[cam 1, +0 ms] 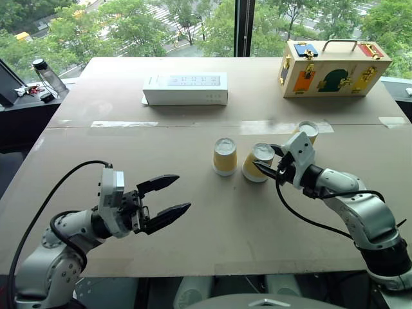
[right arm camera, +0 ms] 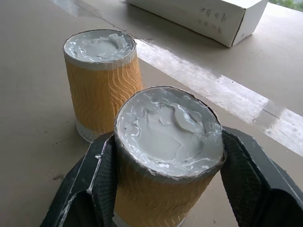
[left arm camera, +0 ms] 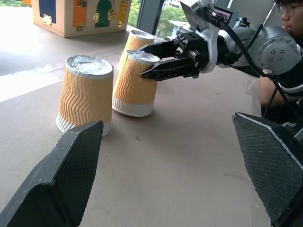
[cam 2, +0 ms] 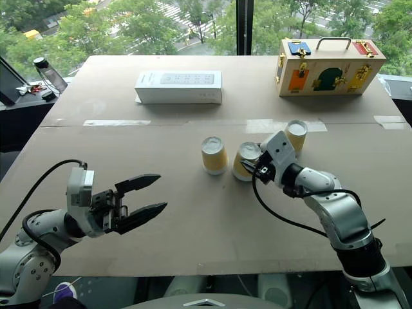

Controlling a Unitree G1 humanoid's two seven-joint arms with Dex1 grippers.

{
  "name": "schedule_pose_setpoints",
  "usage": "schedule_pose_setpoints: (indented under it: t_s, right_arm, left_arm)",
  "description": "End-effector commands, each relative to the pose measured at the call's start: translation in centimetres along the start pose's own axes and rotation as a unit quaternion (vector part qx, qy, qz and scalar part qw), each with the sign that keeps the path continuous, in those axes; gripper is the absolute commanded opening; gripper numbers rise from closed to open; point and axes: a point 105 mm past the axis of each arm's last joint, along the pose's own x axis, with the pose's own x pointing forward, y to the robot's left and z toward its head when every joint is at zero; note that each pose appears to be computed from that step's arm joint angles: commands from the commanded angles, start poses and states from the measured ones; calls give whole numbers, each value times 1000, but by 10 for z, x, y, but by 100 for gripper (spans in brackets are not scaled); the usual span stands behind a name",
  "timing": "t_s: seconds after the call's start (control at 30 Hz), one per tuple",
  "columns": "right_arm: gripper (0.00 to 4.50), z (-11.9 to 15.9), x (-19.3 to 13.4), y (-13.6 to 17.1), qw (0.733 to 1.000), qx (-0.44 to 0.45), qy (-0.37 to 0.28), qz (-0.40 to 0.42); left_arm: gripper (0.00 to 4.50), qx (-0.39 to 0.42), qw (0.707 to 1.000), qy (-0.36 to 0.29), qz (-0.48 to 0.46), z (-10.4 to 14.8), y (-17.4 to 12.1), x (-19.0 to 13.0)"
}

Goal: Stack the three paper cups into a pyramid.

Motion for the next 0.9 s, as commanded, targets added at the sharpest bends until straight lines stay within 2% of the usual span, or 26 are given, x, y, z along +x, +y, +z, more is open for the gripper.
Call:
schedule_pose_setpoints:
  t_s: [0.03, 0.2, 0.23, 0.3, 0.33, 0.37, 0.47, 0.67, 0.73, 0.83, 0.9]
  right_arm:
    - [231, 11, 11, 4, 999, -21, -23, 15]
    - [231, 6, 23, 10, 999, -10, -19, 29]
    - [310, 4, 24, 11, 999, -8, -17, 31]
    - [362, 0, 25, 12, 999, -7, -13, 33]
    - [418, 0, 24, 12, 999, -7, -13, 34]
    - [443, 1, 22, 11, 999, -13, -14, 31]
    - [443, 10, 11, 6, 999, -23, -27, 23]
    - [443, 66, -35, -12, 994, -22, -107, 18]
    - [443, 77, -42, -28, 993, -25, -117, -16]
    - [443, 71, -39, -62, 991, -35, -85, -97]
    - [443, 52, -34, -86, 987, -36, -41, -150]
  left_arm:
    - [450, 18, 1000, -11, 4, 12, -6, -3]
    - [450, 22, 1000, -7, 17, 12, -1, -10]
    - [450, 23, 1000, -6, 19, 12, 0, -11]
    - [450, 24, 1000, -6, 19, 12, 1, -11]
    - [450, 25, 999, -6, 19, 13, 1, -11]
    - [450, 26, 999, -8, 19, 14, 2, -11]
    - [450, 28, 999, -11, 18, 15, 2, -11]
    - [450, 28, 999, -21, 9, 16, 2, -7]
    - [450, 27, 999, -25, 5, 17, 3, -5]
    - [450, 27, 999, -32, -4, 19, 2, -2]
    - [450, 32, 999, -36, -15, 21, 1, 0]
